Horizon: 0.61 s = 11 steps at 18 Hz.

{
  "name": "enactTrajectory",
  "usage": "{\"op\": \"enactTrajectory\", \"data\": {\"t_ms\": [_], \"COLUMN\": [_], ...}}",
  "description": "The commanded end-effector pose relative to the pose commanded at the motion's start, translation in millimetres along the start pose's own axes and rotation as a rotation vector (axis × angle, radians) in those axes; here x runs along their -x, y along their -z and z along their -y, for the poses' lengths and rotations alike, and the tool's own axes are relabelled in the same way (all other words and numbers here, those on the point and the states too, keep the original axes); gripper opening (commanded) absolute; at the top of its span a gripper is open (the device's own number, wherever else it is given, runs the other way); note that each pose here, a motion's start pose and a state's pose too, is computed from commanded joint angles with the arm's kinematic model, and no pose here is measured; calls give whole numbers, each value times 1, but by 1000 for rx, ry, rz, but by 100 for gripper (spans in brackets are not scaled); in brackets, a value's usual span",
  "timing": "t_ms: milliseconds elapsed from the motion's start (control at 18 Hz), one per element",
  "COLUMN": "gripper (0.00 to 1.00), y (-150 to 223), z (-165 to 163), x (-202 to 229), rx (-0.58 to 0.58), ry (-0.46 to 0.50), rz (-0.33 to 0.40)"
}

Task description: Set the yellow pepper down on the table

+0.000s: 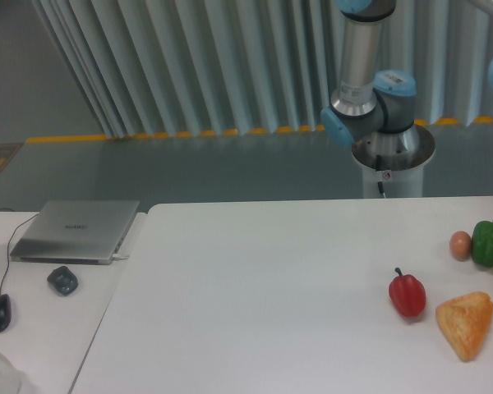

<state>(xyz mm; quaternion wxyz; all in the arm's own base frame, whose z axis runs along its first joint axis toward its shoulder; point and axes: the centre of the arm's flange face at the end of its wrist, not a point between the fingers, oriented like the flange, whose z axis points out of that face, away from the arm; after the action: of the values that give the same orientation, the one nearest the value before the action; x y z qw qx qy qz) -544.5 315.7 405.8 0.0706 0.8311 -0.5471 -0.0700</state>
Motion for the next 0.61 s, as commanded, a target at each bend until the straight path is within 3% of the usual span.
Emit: {"op": "enactTrajectory", "data": {"t_ms": [389, 611], "gripper": [100, 100], "y": [-63, -83], "z": [-52, -54], "x": [-8, -2], "rx": [8, 3], "ry": [-313, -331], "rz": [-3, -5]}}
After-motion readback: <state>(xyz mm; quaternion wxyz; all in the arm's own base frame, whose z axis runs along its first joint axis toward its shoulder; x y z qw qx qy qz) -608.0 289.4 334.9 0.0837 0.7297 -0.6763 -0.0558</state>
